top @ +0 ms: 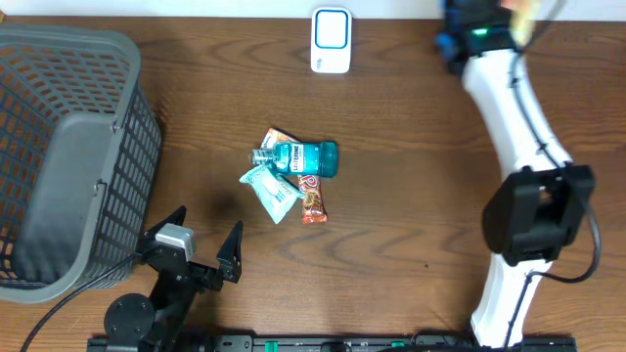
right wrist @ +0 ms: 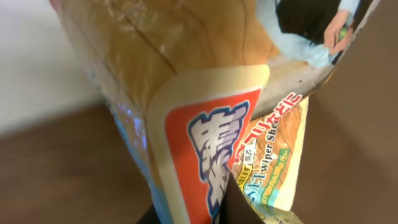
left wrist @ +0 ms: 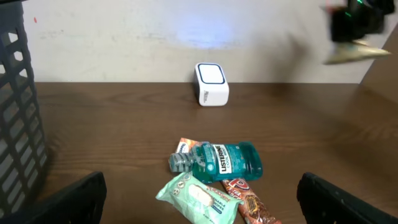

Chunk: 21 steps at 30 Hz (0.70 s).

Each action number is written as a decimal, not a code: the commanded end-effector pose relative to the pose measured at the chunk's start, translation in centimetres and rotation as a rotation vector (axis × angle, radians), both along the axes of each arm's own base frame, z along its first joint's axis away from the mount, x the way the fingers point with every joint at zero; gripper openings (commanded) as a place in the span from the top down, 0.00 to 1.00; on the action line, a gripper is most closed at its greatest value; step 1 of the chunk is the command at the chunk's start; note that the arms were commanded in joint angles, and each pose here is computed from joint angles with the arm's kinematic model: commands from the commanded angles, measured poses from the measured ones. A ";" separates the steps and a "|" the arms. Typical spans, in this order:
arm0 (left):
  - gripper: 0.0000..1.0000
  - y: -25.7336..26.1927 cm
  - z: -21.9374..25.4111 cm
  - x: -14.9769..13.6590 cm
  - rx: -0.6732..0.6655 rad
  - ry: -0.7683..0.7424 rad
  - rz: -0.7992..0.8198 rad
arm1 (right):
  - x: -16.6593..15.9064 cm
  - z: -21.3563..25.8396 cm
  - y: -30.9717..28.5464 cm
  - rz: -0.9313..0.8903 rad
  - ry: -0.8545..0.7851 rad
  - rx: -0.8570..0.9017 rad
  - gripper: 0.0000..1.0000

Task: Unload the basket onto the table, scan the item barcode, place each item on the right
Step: 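Move the bag to the far right and release it on the table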

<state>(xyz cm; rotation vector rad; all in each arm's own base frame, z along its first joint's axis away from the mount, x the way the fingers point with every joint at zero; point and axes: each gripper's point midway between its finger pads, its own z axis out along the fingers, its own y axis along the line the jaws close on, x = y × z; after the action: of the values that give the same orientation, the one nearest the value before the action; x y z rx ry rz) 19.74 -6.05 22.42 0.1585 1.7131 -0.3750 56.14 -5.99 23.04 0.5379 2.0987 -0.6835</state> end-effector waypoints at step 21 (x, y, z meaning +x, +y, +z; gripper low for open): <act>0.02 -0.3 0.0 -0.1 -0.014 0.002 -0.015 | -15.8 -12.3 -29.9 -0.482 0.258 0.415 0.75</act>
<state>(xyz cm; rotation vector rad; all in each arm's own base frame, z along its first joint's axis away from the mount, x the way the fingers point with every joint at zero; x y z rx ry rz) 19.74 -6.05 22.41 0.1584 1.7135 -0.3750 40.61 -35.65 10.78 1.2455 2.3956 -0.6932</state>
